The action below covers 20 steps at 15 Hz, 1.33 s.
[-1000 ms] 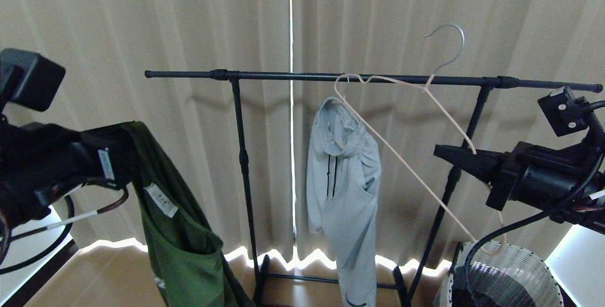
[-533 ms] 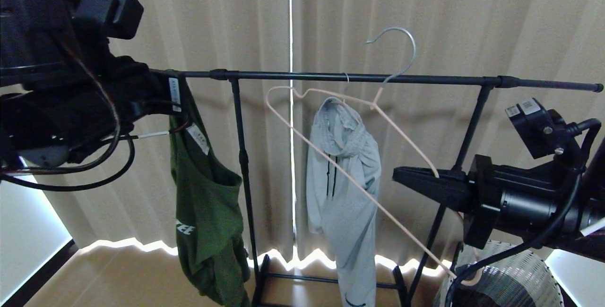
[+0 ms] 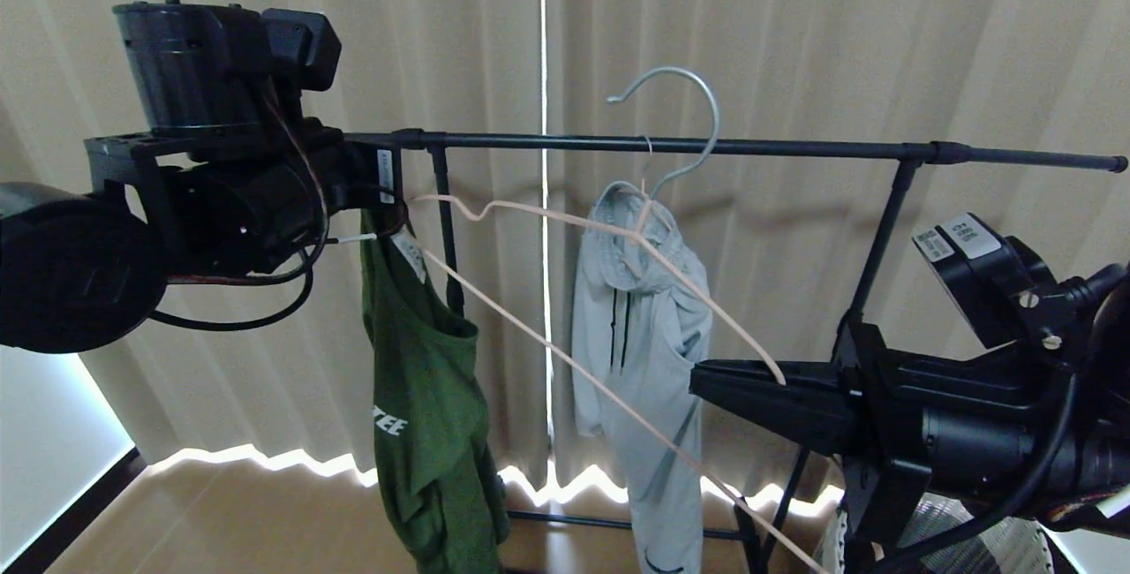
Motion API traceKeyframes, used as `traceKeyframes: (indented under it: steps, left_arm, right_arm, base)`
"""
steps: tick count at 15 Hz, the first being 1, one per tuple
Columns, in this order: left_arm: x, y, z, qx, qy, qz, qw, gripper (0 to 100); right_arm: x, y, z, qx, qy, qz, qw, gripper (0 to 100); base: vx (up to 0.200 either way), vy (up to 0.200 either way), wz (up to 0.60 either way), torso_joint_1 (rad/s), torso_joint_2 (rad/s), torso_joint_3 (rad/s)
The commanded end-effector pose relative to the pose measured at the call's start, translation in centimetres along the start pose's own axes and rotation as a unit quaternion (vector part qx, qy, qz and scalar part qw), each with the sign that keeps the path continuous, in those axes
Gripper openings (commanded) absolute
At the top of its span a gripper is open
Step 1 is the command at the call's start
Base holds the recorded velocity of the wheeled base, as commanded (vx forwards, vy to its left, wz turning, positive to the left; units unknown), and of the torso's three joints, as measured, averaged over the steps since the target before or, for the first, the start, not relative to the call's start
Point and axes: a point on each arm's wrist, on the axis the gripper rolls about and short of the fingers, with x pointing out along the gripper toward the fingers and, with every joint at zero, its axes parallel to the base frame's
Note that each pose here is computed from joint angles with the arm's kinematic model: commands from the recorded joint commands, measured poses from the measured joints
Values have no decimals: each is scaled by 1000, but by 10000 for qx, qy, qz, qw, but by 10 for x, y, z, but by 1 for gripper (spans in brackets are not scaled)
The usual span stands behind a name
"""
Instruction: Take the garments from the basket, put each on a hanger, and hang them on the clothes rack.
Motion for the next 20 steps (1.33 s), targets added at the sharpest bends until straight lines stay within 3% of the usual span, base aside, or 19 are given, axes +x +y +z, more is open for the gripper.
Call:
traceKeyframes:
  steps: [1,10,14,20]
  left_arm:
    - [2,-1,-2,19,27,11,10000,0]
    - [-9,-17,0,45,-21,-268,9996,0]
    - [-14,-14,-3,81,19,-272,9996,0]
    - [-38,-18,-1,54,-55,-509,9987,0]
  right_arm:
    - [2,0,-2,19,48,26,10000,0]
    - [19,-6,-10,-4,21,75,10000,0]
    - [24,-11,-13,262,-25,35,9996,0]
    - [40,-20,-20,362,121,-9,9993,0]
  base:
    - [0,0,0,0,0,0]
    - [0,0,0,0,0,0]
    - [0,0,0,0,0,0]
    - [0,0,0,0,0,0]
